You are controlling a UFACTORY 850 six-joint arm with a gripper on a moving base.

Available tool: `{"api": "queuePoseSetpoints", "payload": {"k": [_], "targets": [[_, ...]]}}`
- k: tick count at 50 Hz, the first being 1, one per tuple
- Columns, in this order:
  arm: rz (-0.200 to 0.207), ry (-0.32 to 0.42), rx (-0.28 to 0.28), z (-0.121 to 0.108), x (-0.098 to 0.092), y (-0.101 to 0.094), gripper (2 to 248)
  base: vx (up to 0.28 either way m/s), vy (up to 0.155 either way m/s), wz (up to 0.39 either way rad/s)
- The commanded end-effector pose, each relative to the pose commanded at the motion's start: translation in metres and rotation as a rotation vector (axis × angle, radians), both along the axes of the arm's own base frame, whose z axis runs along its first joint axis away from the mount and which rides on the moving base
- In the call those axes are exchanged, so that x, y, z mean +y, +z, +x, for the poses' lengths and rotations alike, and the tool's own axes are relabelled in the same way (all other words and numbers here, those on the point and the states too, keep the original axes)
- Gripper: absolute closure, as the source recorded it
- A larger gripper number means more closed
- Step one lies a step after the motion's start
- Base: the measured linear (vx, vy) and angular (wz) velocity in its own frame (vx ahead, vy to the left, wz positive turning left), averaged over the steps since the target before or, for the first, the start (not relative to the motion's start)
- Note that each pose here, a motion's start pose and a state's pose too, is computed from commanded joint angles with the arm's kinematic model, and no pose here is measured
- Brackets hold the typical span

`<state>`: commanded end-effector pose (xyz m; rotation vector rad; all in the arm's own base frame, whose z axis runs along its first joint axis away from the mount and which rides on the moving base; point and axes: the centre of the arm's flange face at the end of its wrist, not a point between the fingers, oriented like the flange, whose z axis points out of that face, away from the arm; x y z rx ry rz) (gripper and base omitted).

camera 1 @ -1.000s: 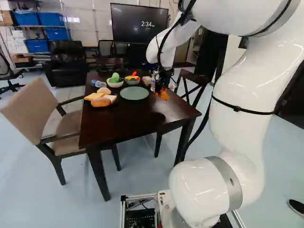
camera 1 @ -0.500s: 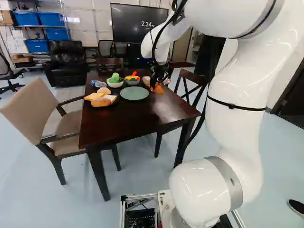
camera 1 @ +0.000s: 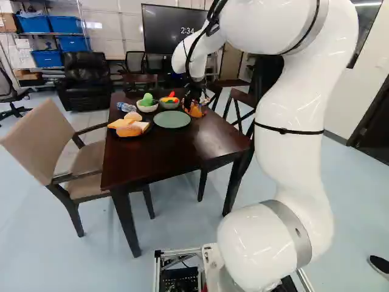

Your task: Move the croissant to the empty plate

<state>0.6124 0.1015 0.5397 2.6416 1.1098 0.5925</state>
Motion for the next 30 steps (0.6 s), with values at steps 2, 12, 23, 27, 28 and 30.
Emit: {"api": "queuePoseSetpoints", "payload": {"k": [2,12,23,27,28,30], "targets": [[0.0,0.004,-0.002,0.003,0.003,0.0,125,0.0,0.0,0.0],[0.002,0.025,-0.012,0.015,0.019,-0.001,125,0.0,0.0,0.0],[0.003,0.047,-0.017,0.031,0.037,-0.007,125,0.0,0.0,0.0],[0.003,0.055,-0.015,0.037,0.044,-0.012,125,0.0,0.0,0.0],[0.003,0.057,-0.014,0.039,0.046,-0.014,125,0.0,0.0,0.0],[0.003,0.06,-0.013,0.042,0.049,-0.017,125,0.0,0.0,0.0]]}}
